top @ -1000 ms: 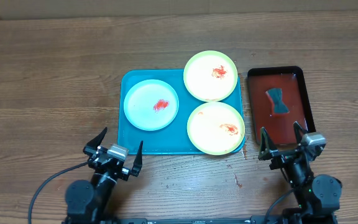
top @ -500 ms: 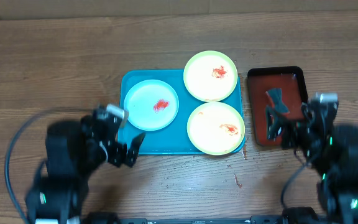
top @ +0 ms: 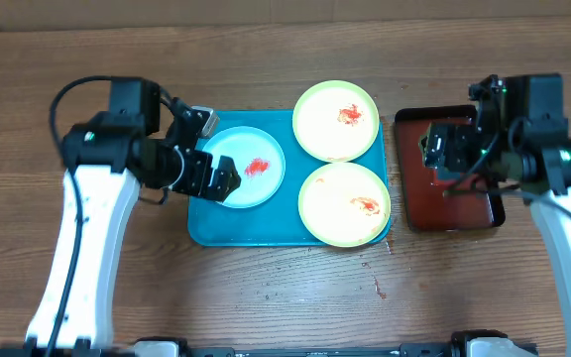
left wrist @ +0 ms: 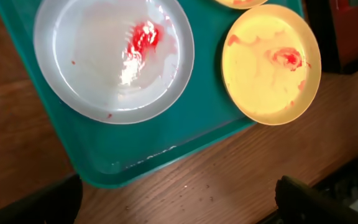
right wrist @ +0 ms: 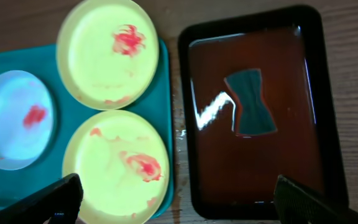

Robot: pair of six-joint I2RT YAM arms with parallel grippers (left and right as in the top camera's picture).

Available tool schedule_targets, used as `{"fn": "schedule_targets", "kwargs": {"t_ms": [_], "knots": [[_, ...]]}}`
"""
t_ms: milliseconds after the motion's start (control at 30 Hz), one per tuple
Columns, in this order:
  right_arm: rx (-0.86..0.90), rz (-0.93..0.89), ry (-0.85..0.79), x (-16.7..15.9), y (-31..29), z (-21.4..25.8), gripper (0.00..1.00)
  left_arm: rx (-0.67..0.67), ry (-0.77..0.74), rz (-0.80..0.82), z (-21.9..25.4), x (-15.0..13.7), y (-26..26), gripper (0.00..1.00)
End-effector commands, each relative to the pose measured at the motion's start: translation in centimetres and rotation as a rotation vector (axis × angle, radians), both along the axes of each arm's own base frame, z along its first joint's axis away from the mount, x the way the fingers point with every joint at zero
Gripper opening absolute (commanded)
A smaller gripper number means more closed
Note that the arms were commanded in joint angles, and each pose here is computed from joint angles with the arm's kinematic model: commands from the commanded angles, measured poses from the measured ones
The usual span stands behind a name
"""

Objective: Clean dirty plates on tray and stack at the side

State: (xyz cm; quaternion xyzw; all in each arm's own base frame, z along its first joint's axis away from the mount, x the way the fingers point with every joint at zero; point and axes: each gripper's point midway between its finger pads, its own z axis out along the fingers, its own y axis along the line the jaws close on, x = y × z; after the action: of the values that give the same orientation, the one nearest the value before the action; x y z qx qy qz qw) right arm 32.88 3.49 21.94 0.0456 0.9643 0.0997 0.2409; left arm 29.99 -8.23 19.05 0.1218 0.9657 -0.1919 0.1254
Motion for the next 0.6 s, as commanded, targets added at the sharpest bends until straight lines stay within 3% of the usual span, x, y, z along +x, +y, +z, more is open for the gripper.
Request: {"fn": "schedule_targets", "kwargs": {"t_ms": [0,67,100,133,200,367,567], "knots": [[-0.053,-0.044,-0.011,1.4,-1.9,-0.1,1.00,-0.047,0.060,0.051,-1.0,1.2,-0.5,1.00],[-0.078,-0.076,0.008,2.1,-3.1,-1.1,0.98,-0.059,0.096,0.086,-2.2,2.1,-0.7,1.00],[-0.085,-0.087,0.020,2.4,-3.5,-1.6,0.97,-0.059,0.103,0.092,-2.7,2.5,-0.7,0.90],[-0.093,-0.083,0.032,2.6,-3.8,-2.1,0.95,-0.059,0.100,0.091,-3.1,3.0,-0.7,0.74],[-0.110,-0.052,0.056,3.2,-4.0,-3.3,0.92,-0.067,0.091,0.118,-3.6,4.1,-0.8,0.65],[-0.152,0.025,0.135,4.4,-4.2,-7.0,0.85,0.029,-0.011,0.205,-2.6,6.4,1.2,0.59],[-0.239,0.027,0.273,4.9,-5.9,-12.4,0.60,0.186,-0.112,0.312,-1.2,8.3,4.4,0.60]]}}
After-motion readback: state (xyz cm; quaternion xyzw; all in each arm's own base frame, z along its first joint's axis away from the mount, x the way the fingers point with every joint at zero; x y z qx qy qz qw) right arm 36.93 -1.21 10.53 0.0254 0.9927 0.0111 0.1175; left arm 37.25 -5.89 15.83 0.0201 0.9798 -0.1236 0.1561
